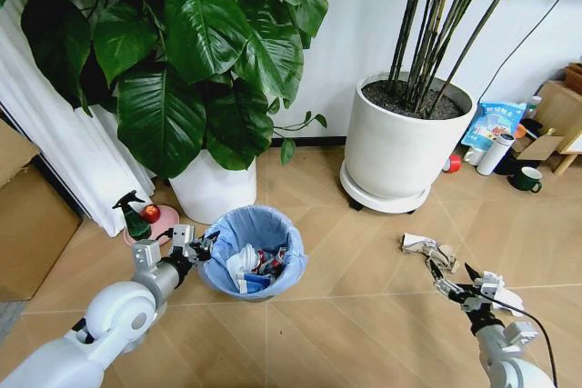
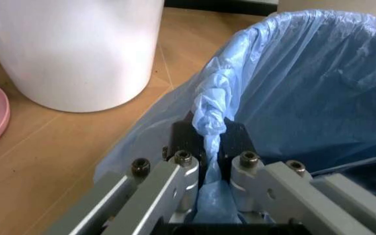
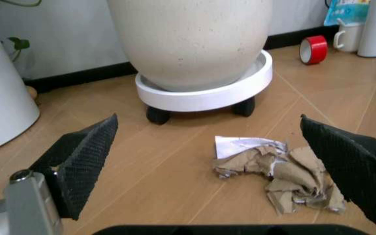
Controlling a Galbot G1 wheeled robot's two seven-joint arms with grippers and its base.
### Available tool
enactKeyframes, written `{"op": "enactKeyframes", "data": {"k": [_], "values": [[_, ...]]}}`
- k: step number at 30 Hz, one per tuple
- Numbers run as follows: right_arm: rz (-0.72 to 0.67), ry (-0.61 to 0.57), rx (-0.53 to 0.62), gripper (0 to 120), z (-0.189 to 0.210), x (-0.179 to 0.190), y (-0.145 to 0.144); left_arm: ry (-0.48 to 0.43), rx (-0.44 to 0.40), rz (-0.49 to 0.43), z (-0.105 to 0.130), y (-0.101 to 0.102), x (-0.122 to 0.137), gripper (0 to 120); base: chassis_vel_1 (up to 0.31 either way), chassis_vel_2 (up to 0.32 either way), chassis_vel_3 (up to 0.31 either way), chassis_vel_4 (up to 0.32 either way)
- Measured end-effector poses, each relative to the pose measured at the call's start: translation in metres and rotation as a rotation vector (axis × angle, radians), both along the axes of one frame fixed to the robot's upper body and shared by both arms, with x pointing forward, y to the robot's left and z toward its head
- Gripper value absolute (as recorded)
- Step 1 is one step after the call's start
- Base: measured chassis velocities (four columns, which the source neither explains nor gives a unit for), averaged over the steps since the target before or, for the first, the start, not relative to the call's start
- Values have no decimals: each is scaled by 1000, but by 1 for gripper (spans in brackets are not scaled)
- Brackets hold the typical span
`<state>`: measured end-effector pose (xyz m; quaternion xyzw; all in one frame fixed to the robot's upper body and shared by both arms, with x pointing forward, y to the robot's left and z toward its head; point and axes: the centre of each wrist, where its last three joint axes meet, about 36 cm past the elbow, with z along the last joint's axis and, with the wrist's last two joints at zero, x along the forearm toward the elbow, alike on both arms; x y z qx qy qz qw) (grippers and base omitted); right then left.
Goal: Pick up the trash bin and place the garbage on the floor into it.
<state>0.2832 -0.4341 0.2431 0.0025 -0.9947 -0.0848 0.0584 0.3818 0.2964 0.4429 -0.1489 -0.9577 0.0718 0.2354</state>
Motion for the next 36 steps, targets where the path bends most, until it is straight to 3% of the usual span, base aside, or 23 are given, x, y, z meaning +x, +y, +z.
{"op": "enactKeyframes", "data": {"k": [36], "values": [[11,2,6,100,-2,3,0,3,-7,-1,-4,-3,2,1,-92,-24,95,20]]}}
